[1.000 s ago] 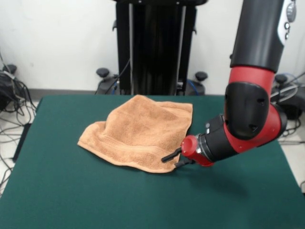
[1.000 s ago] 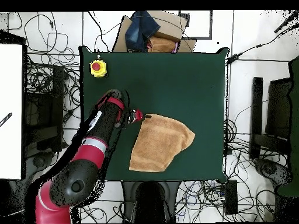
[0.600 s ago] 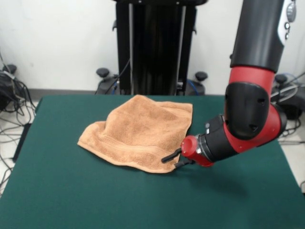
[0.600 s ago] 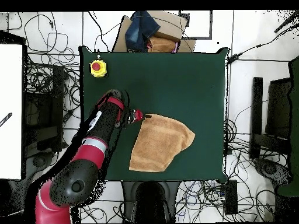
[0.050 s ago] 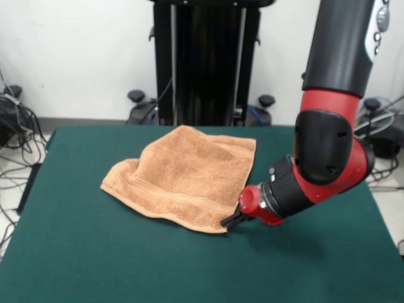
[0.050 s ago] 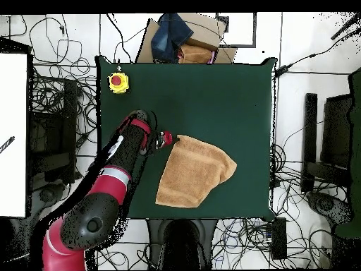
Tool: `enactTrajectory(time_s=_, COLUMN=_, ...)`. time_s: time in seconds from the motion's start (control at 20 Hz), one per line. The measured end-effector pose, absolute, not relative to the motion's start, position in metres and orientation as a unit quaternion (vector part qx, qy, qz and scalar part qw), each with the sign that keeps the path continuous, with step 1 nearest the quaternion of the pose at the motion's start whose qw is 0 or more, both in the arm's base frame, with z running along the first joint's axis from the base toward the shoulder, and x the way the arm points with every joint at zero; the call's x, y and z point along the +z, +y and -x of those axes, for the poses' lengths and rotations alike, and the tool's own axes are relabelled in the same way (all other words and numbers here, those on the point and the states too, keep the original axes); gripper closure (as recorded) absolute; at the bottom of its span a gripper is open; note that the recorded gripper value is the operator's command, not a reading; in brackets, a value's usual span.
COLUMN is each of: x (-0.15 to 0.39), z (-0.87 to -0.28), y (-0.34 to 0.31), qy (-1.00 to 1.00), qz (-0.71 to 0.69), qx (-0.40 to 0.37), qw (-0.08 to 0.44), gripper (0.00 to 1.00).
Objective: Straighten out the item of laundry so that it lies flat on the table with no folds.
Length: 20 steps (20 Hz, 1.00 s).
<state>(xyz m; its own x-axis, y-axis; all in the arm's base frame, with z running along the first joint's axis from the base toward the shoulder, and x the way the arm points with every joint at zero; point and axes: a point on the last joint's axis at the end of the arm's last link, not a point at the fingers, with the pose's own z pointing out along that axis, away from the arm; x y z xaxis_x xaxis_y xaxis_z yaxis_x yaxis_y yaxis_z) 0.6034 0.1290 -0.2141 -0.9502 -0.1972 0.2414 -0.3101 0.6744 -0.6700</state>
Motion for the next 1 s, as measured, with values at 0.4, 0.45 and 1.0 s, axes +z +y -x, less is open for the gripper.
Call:
enactTrajectory(time_s=0.4, x=-0.214, z=-0.6033, y=0.129, qy=-0.912, qz=-0.139, qx=0.378, qw=0.075, gripper=1.0)
enactTrajectory(time_s=0.45, x=-0.2139, z=-0.6033, y=0.129, qy=-0.912, qz=-0.139, qx=0.378, qw=0.075, gripper=1.0)
enactTrajectory(time_s=1.0, x=-0.2101, z=-0.6028, y=0.125, qy=-0.921, qz=-0.131, qx=0.36, qw=0.065, gripper=1.0)
